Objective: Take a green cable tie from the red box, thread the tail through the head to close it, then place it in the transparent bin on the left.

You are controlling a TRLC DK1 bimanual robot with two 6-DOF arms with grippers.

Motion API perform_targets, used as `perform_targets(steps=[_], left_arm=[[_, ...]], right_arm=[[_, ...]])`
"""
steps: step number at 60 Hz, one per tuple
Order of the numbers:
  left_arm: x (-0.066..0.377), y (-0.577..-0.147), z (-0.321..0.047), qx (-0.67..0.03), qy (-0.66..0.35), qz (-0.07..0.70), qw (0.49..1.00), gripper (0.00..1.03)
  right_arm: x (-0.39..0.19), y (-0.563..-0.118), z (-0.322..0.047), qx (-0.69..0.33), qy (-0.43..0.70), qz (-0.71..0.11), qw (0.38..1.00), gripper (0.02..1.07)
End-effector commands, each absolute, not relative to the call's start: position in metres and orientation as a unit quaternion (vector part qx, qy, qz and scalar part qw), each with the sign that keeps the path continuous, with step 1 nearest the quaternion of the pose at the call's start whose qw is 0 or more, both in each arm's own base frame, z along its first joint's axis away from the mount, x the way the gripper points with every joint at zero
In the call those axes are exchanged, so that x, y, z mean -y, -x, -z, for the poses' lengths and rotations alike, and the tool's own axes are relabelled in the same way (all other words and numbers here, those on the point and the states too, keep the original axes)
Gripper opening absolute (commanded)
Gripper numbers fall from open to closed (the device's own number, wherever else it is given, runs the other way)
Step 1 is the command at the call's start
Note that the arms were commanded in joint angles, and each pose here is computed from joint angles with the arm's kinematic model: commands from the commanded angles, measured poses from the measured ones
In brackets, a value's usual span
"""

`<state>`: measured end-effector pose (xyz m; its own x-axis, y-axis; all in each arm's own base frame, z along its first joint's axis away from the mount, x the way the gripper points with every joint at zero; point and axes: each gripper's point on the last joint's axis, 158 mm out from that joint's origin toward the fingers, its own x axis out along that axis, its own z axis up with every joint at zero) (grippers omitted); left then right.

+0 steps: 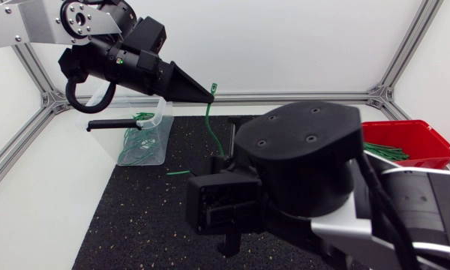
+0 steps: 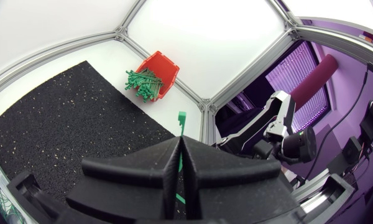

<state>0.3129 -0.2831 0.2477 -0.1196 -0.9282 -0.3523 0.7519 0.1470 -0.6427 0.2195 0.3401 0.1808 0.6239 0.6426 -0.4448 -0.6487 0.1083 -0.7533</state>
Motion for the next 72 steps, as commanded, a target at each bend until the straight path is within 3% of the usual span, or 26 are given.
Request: perform_targets(steps=[1,35,50,72], left_arm=[[0.282,-0.303,-0.247,-0.388,0.132,0.647,0.643,0.03],[0.271,-0.293,-0.25,-0.365,0.152,0.659,0.64,0.03],[0.264,-0.29,-0.25,-0.352,0.166,0.663,0.639,0.04],[0.264,-0.28,-0.247,-0.331,0.167,0.68,0.633,0.04]], right_arm=[[-0.335,-0.22,-0.188,-0.024,0.477,-0.431,0.765,0.07],[-0.325,-0.213,-0.218,-0.175,0.274,-0.481,0.814,0.07],[-0.323,-0.203,-0.24,-0.271,0.149,-0.532,0.788,0.07],[-0.321,-0.187,-0.265,-0.323,0.107,-0.559,0.756,0.07]])
